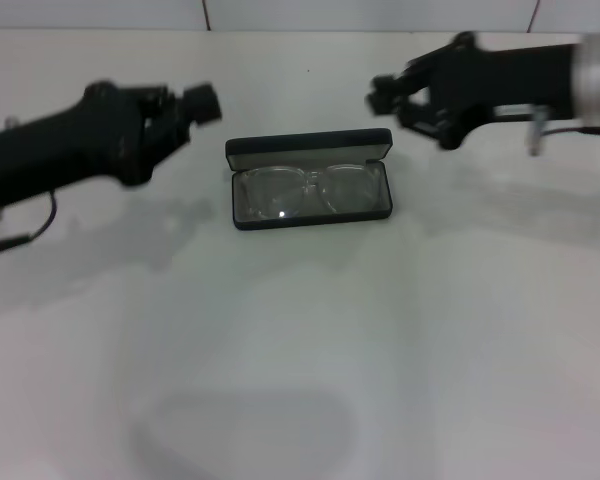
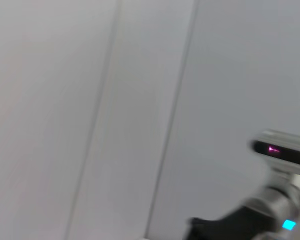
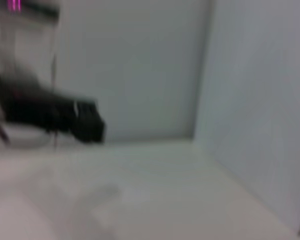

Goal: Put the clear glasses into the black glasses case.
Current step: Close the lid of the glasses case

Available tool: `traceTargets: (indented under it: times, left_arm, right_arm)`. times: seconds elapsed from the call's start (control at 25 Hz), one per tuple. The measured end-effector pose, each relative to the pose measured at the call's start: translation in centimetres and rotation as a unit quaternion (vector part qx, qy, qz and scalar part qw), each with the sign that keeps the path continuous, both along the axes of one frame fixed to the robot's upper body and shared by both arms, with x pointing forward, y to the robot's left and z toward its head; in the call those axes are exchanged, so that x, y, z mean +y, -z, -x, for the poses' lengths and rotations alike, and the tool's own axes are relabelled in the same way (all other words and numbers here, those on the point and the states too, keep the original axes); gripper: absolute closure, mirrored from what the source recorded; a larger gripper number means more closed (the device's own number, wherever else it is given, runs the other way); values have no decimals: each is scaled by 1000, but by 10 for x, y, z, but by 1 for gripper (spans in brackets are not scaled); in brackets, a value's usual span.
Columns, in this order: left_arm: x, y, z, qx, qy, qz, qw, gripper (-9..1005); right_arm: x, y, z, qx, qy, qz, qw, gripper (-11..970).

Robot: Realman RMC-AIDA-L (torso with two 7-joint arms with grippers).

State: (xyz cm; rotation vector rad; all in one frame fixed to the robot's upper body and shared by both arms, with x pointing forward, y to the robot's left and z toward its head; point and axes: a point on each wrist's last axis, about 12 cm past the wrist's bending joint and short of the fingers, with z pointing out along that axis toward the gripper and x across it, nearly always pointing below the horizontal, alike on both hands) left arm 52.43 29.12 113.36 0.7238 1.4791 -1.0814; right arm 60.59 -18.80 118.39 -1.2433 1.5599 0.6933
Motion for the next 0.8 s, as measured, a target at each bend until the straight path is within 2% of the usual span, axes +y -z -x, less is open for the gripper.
traceTargets:
  times: [0.12, 0.32, 0.52, 0.68, 0.8]
  left_arm:
    - [-12, -2, -21, 8, -15, -1, 1000, 898]
    - [-41, -3, -54, 22, -25, -25, 999, 895]
    - [-64, 6, -74, 58, -51, -68, 995, 892]
    - [-81, 19, -89, 89, -77, -100, 988, 890]
    - [-87, 27, -95, 105, -95, -115, 983, 888]
  right_arm:
    - [-37, 12, 11, 22, 39, -86, 995, 840]
    - [-83, 46, 32, 56, 104, -152, 981, 840]
    - [-91, 70, 45, 91, 122, -177, 972, 840]
    - [-101, 81, 59, 106, 135, -190, 967, 840]
    - [-103, 87, 66, 118, 138, -197, 964, 840]
